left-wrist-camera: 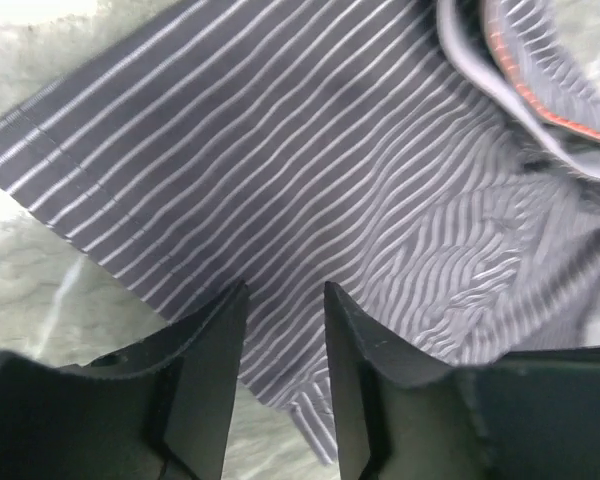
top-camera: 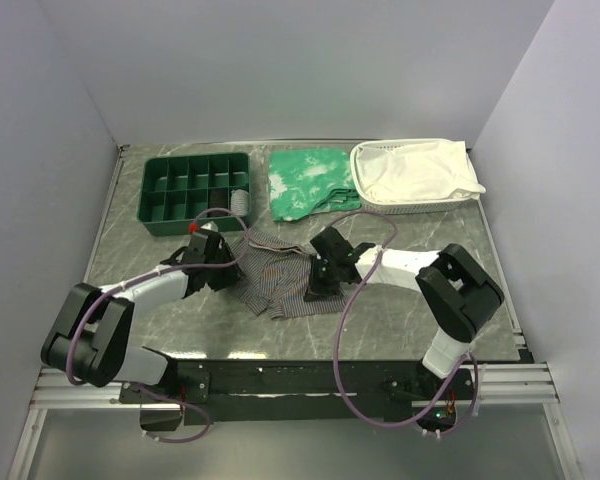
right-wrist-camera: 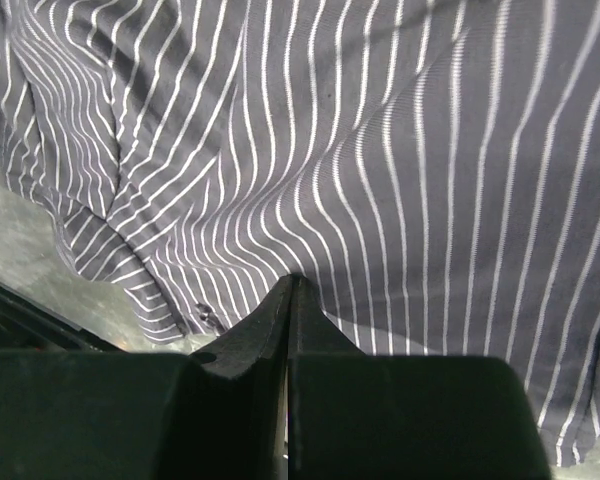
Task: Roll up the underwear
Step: Flatten out the underwear at the center of the board.
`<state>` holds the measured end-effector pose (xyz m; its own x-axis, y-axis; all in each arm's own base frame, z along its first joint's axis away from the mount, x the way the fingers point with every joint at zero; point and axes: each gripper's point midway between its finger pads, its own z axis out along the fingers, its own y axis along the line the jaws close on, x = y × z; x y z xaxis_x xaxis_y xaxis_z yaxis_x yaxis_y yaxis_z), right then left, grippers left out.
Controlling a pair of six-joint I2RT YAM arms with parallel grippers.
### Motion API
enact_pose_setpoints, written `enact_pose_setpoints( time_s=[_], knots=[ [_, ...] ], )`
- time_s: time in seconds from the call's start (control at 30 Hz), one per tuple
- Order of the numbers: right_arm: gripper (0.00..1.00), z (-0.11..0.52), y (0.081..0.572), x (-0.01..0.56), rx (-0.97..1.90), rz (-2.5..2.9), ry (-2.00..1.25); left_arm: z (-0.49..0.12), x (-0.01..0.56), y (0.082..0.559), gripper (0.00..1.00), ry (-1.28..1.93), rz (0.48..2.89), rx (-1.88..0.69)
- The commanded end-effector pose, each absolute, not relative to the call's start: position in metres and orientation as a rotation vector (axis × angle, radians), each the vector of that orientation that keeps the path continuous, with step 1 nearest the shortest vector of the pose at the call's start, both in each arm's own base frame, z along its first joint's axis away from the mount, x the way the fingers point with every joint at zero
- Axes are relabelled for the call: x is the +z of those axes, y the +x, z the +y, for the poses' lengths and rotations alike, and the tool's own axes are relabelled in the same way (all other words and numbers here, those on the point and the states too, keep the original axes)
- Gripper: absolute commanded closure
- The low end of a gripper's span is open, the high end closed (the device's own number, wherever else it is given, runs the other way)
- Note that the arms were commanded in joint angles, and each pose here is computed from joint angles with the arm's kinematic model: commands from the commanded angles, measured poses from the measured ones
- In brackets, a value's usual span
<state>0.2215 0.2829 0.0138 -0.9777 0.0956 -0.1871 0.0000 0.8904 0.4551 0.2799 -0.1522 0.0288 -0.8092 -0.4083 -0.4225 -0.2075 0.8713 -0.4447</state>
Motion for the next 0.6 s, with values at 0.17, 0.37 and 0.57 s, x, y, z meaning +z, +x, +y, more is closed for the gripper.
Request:
enact_pose_setpoints(
  time_s=[0.17, 0.37, 0.57],
  knots=[
    [0.98, 0.225, 0.167, -0.015, 0.479, 2.971, -0.003, -0.158, -0.017, 0.214, 0.62, -0.656, 2.66, -0.518],
    [0.97, 0.187, 0.122, -0.008, 0.485, 2.98, -0.007, -0.188, -0.01, 0.141, 0.62, -0.68, 2.763, -0.501],
    [0.93, 0.166, 0.097, 0.012, 0.523, 2.954, -0.01, -0.185, 0.013, 0.095, 0.6, -0.742, 2.799, -0.51]
  ],
)
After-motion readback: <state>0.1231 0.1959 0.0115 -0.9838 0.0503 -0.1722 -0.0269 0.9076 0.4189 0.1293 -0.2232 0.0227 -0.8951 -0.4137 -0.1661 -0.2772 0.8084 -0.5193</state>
